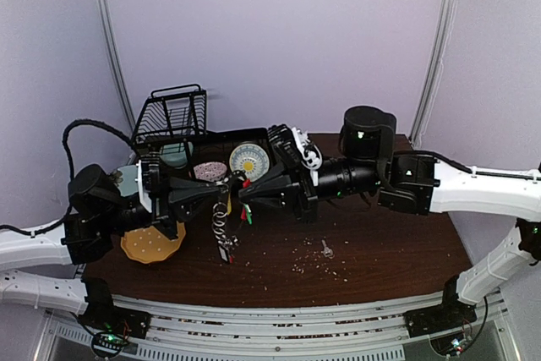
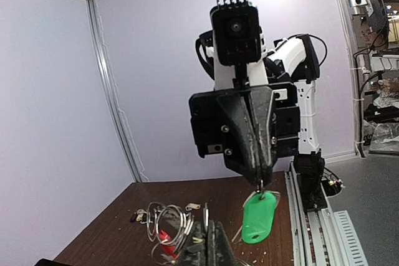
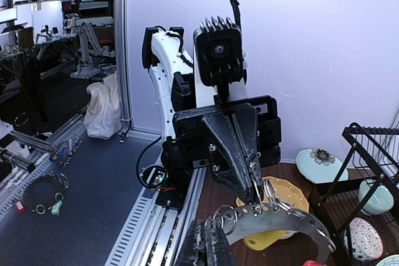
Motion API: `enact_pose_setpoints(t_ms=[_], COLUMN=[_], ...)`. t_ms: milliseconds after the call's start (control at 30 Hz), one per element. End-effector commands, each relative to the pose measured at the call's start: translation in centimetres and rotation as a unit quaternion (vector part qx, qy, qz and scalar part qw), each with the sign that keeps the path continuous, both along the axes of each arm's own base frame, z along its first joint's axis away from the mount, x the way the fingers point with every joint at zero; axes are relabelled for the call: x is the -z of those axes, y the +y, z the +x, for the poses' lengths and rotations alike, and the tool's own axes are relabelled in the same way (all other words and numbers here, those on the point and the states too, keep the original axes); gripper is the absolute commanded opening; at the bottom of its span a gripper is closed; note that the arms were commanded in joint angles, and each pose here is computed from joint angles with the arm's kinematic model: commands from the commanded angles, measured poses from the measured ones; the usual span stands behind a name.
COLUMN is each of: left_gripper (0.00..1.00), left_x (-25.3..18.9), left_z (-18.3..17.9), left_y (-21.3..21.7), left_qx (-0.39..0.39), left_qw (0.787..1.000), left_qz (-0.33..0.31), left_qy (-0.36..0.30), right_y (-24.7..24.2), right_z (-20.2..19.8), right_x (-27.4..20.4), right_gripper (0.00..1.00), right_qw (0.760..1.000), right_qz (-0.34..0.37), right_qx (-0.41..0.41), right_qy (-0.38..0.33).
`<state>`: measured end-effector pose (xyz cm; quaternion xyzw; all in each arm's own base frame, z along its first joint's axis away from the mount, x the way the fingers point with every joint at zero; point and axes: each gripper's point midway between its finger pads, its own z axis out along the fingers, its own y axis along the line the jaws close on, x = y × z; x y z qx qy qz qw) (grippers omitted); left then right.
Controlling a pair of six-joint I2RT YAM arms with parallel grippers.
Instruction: Put the keys on the keyring
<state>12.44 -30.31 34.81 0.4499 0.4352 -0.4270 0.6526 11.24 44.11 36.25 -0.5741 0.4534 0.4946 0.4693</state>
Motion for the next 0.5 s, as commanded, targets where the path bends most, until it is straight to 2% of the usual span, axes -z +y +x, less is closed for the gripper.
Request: enact_pose_setpoints(t_ms=[0, 167, 267, 367, 467], left_gripper=[0.0, 0.0, 0.0, 0.0, 0.0], left_x=[-2.2, -2.3, -2.2, -2.0, -1.6], left_z=[0.6, 0.5, 0.5, 0.8, 1.8], left_y=[0.7, 0.7, 0.6, 1.0, 1.6], left_qx=[-0.056, -0.066, -0.065, -0.081, -0.115], left_qw=[0.996, 0.995, 0.994, 0.994, 0.991], left_qz=[-0.022, -0.022, -0.02, -0.019, -0.011], left_qy=[-0.062, -0.077, -0.08, -0.076, -0.07], right_y=[0.2, 0.7, 1.0, 0.8, -1.0], right_z=[-0.4, -0.1, 0.5, 2.7, 5.9], right_x=[-1.2, -1.5, -0.9, 0.6, 4.5], right_gripper=[0.0, 0.0, 0.0, 0.0, 0.0], right_qw=[0.998, 0.992, 0.992, 0.992, 0.979], right_qz=[0.044, 0.086, 0.079, 0.031, -0.067], right_qx=[-0.018, -0.019, -0.01, 0.047, 0.144], right_qy=[0.045, 0.09, 0.098, 0.112, 0.127])
